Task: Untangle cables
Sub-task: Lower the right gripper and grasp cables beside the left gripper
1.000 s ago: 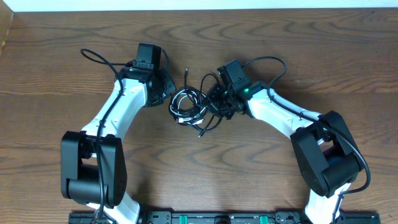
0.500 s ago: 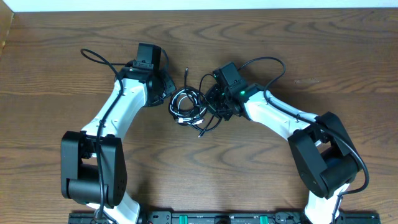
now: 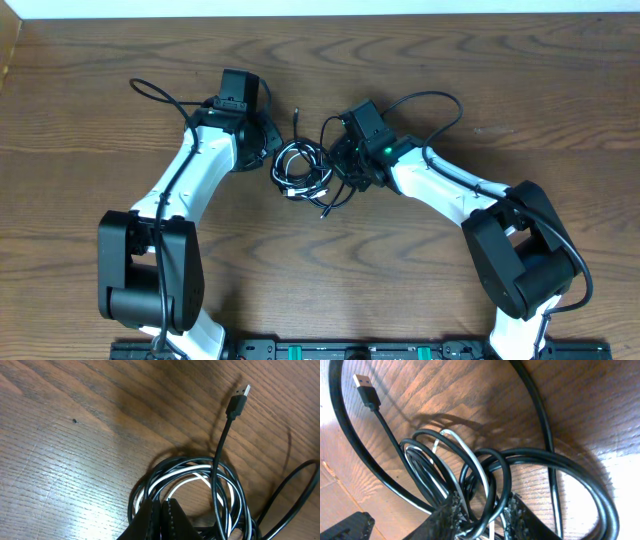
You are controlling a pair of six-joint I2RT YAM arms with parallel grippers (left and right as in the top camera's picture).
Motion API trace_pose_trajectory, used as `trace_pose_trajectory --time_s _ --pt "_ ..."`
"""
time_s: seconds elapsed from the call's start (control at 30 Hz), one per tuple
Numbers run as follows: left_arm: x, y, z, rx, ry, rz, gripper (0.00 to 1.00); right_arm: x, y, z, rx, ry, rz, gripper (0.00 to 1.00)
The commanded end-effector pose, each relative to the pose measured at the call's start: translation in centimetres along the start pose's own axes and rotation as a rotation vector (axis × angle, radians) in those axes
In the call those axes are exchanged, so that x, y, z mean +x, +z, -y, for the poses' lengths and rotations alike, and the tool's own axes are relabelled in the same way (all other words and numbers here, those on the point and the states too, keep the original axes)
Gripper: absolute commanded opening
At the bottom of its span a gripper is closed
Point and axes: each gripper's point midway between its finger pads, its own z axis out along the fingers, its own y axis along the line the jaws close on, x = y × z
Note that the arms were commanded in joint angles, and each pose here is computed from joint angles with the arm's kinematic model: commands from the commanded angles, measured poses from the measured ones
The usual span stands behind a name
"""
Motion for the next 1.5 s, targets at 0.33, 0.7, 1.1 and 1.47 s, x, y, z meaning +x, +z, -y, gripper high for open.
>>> trace_pose_trajectory --time_s 0.33,0.7,1.1,1.47 --pt "0.2 0.6 -0.6 -0.021 -0.008 -0.008 0.08 0.8 0.6 -0.6 0.004 0.028 0.042 0.16" --pt "1.7 0.3 2.6 0.163 0.122 -0.096 0.08 1.1 0.5 -1.0 -0.018 0.022 0.001 0.01" --pt "3.7 -1.0 6.1 0.389 0.226 -0.195 0.17 0.2 -0.6 -1.7 -0.086 0.015 -0.131 0.01" --pt "4.4 -1.2 6.3 0.402 0.175 -0.236 0.17 -1.2 -1.9 -2.2 -0.152 0.044 -0.226 0.01"
